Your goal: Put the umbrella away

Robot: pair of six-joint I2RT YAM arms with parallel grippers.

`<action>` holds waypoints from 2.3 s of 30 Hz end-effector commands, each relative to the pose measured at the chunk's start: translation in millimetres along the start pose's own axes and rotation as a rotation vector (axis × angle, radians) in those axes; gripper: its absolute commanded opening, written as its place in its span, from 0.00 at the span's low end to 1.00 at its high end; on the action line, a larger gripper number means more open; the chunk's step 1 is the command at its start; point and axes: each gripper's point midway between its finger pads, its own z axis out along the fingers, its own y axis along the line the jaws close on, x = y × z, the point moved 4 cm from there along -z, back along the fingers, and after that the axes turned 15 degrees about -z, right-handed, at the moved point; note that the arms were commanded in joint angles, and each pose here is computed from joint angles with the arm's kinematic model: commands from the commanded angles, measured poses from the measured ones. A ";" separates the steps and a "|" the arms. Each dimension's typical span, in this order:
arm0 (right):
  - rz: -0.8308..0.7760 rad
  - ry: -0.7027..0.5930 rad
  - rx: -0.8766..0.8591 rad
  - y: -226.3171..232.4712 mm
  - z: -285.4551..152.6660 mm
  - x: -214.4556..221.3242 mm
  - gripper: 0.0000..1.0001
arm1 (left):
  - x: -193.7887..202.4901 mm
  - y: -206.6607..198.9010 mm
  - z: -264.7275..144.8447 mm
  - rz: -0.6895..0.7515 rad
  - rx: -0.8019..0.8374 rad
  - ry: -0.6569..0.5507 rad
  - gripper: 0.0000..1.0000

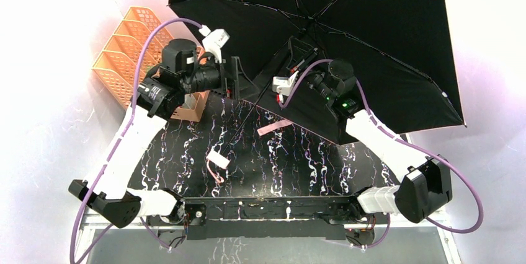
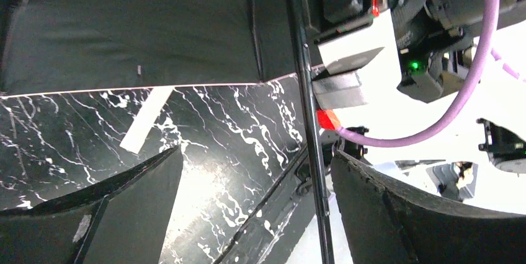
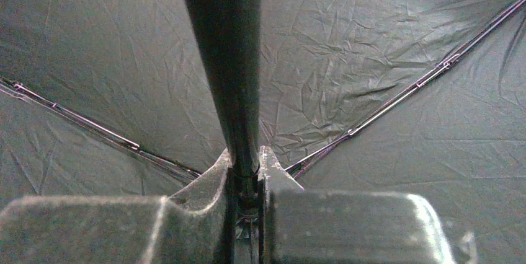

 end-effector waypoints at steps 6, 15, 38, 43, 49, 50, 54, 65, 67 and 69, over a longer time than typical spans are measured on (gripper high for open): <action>-0.029 0.007 0.105 -28.5 -2.8 5.0 0.00 | 26.2 -13.1 22.5 0.038 0.086 0.075 0.80; -0.029 0.007 0.102 -27.3 -9.8 2.7 0.01 | 41.8 -7.2 43.2 0.024 0.052 0.123 0.47; 0.746 -0.110 0.184 -18.9 -72.9 -41.2 0.72 | 51.1 23.8 36.1 -0.002 -0.066 -0.001 0.00; 1.298 -0.053 0.211 -9.2 -94.0 -53.8 0.72 | 59.6 37.6 40.6 -0.029 -0.106 0.004 0.00; 1.973 0.134 0.201 -1.5 -91.0 -58.0 0.73 | 73.0 49.6 43.7 -0.044 -0.121 0.021 0.00; 2.122 0.173 0.184 3.3 -86.4 -62.2 0.72 | 76.6 52.1 44.4 -0.049 -0.125 0.029 0.00; 2.419 0.263 0.166 15.6 -70.7 -69.1 0.70 | 80.9 55.0 47.1 -0.059 -0.123 0.036 0.00; 2.668 0.004 0.358 -6.3 -45.2 -62.6 0.70 | 86.7 60.1 59.3 -0.075 -0.113 0.062 0.00; 2.695 -0.004 0.379 -4.1 -41.6 -61.1 0.70 | 87.4 60.9 60.5 -0.073 -0.112 0.068 0.00; 2.715 0.010 0.381 -0.5 -35.5 -60.2 0.69 | 88.4 61.6 61.7 -0.069 -0.110 0.075 0.00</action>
